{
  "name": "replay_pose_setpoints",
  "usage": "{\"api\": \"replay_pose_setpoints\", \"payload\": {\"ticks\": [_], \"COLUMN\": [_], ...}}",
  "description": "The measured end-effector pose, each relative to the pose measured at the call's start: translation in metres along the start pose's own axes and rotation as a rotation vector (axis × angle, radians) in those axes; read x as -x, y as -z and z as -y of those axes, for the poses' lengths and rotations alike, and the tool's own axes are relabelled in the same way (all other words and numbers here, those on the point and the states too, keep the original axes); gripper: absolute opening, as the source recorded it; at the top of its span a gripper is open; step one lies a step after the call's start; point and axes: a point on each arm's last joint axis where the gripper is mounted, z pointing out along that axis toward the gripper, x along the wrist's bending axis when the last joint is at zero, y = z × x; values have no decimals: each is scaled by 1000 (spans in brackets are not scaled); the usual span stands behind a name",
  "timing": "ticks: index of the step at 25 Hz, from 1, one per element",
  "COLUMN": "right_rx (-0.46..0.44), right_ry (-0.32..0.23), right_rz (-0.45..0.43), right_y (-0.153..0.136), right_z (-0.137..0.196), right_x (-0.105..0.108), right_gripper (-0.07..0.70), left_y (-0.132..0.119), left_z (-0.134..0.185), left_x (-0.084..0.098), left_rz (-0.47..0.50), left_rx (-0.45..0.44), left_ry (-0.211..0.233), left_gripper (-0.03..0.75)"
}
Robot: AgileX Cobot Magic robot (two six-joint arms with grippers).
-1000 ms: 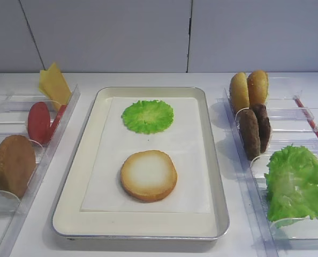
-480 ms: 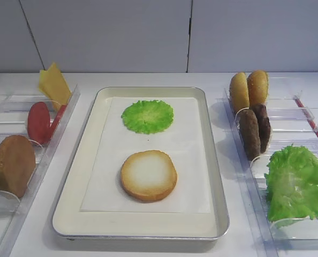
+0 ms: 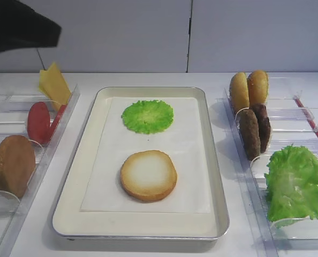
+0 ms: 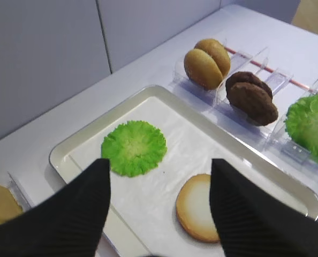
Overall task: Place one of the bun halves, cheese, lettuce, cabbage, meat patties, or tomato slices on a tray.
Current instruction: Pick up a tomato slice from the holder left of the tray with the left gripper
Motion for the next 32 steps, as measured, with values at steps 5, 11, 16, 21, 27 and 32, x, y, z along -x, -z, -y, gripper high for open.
{"api": "replay_pose_setpoints", "payload": {"ticks": [5, 11, 16, 21, 27, 32], "right_rx": [0, 0, 0, 0, 0, 0], "right_ry": [0, 0, 0, 0, -7, 0], "right_rz": [0, 0, 0, 0, 0, 0], "right_y": [0, 0, 0, 0, 0, 0], "right_z": [0, 0, 0, 0, 0, 0], "right_x": [0, 0, 0, 0, 0, 0], "right_gripper": [551, 551, 551, 551, 551, 551], "left_y": [-51, -94, -122, -150, -166, -180], "left_z": [2, 1, 14, 32, 42, 40], "left_x": [3, -6, -19, -24, -27, -29], "left_rz": [-107, -415, -605, -683, -731, -726], "left_rx": [-254, -405, -537, -653, -671, -659], "left_ry": [9, 122, 182, 182, 204, 188], "left_gripper": [395, 395, 395, 394, 393, 393]}}
